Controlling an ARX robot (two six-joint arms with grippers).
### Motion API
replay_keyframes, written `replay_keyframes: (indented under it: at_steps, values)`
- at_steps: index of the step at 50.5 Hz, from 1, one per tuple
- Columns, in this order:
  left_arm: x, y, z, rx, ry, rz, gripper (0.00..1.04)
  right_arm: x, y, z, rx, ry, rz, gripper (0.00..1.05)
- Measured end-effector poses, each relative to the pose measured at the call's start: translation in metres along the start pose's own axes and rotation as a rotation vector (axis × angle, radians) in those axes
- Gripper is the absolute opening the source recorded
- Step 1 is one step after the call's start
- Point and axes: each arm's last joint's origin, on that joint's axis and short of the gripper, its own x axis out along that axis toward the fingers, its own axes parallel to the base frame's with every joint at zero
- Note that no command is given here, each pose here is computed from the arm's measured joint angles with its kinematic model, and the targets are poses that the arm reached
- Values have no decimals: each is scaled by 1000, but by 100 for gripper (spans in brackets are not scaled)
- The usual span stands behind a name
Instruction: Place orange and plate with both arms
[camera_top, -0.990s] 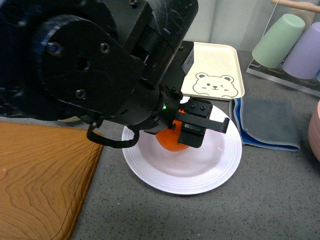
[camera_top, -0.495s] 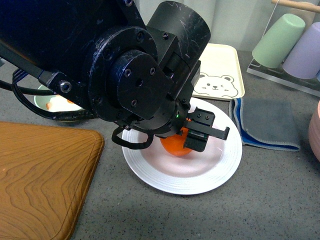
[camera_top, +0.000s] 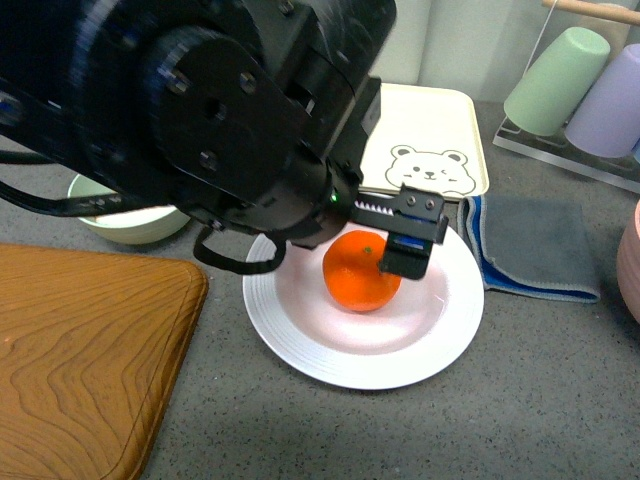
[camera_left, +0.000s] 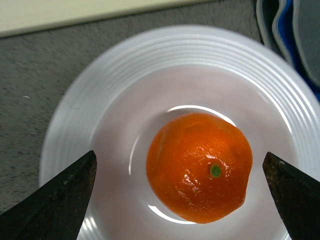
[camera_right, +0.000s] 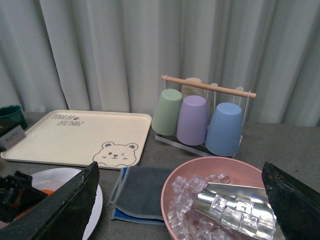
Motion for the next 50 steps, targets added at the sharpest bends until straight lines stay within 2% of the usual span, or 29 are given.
replay_keyframes:
  at_steps: [10, 14, 16, 21, 25, 30, 38, 50]
  values:
    - [-37, 26, 11, -76, -150, 101, 98, 0, 0, 0, 0, 0, 0, 95]
    - [-38, 35, 6, -69, -365, 258, 88, 0, 0, 0, 0, 0, 0, 95]
    - [-43, 44, -4, -79, -491, 340, 81, 0, 0, 0, 0, 0, 1, 95]
    - [-65, 61, -27, -96, -658, 379, 66, 0, 0, 0, 0, 0, 0, 95]
    - [-104, 79, -38, -119, -810, 389, 48, 0, 0, 0, 0, 0, 0, 95]
    - [-132, 91, -55, -113, -830, 388, 27, 0, 0, 0, 0, 0, 1, 95]
    - [-153, 103, -79, -112, -796, 397, 4, 0, 0, 0, 0, 0, 0, 95]
    - [-186, 109, -95, -103, -810, 395, 4, 0, 0, 0, 0, 0, 0, 95]
